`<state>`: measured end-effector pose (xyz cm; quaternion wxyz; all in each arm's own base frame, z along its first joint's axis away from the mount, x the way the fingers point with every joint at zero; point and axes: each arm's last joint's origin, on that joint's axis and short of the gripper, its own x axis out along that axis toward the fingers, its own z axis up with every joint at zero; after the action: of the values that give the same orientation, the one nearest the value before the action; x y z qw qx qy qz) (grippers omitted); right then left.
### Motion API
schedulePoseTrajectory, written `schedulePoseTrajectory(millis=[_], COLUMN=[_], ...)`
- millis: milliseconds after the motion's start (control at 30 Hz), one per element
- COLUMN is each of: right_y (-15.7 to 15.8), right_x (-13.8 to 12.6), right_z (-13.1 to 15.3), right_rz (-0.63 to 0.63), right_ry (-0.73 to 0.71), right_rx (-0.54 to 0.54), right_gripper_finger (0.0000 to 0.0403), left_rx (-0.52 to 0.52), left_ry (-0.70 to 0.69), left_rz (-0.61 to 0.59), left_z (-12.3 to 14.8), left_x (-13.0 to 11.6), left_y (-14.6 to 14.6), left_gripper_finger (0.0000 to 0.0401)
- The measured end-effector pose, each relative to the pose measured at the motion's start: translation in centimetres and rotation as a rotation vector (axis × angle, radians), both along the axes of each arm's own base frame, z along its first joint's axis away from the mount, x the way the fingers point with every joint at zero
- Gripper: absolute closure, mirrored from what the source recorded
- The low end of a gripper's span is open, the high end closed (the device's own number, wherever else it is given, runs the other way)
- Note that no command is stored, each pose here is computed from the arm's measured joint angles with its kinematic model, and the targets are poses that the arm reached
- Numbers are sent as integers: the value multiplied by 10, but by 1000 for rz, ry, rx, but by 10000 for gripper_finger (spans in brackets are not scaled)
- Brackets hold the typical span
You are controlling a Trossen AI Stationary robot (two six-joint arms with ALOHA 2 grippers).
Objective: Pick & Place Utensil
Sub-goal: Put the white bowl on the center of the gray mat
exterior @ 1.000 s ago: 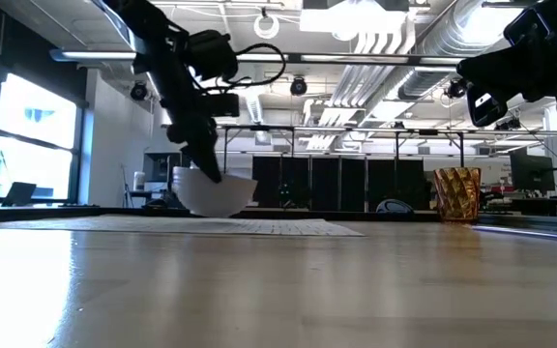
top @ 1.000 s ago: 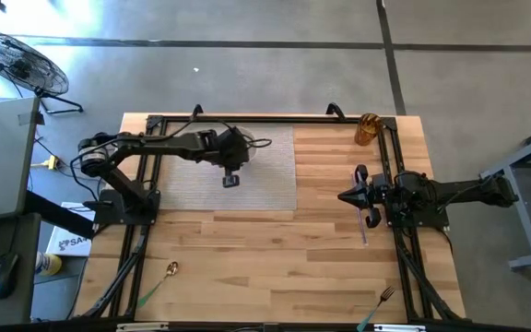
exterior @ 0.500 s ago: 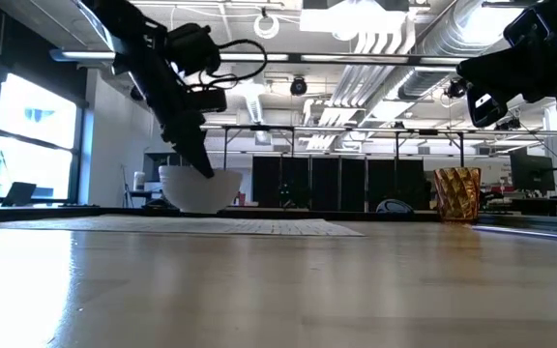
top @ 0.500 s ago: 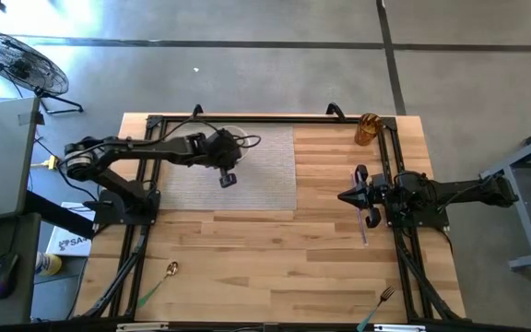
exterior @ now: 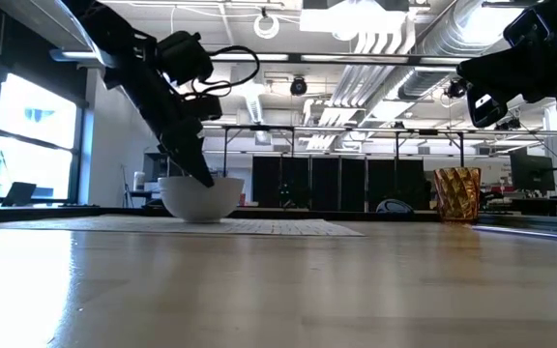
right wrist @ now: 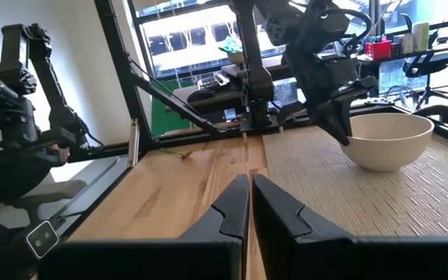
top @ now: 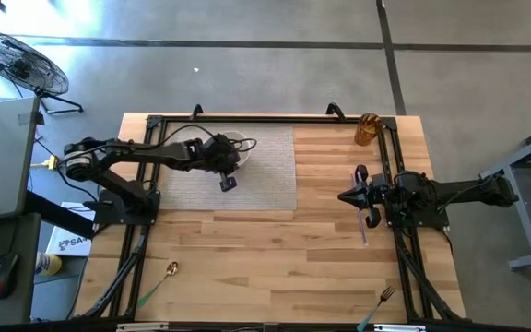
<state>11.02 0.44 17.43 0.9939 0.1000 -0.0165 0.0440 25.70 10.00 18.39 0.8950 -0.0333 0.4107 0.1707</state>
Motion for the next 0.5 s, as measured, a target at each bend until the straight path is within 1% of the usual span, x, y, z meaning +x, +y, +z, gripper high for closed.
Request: schedulePoseTrajectory(millis=[200,367,500], right_y=[0,0,0], right_x=[0,0,0], right_z=[0,0,0], right_rz=[0,0,0], right_ry=[1,1,1], right_rx=[0,0,0], right_gripper_finger=[391,391,391], left_rx=[-5,-5,-22], left_ry=[2,-10,29], left_rz=[1,-4,-5], left_z=[5,12,20], left_x=[2,6,7], left_y=[1,2,2], left_gripper_finger=[346,320,304])
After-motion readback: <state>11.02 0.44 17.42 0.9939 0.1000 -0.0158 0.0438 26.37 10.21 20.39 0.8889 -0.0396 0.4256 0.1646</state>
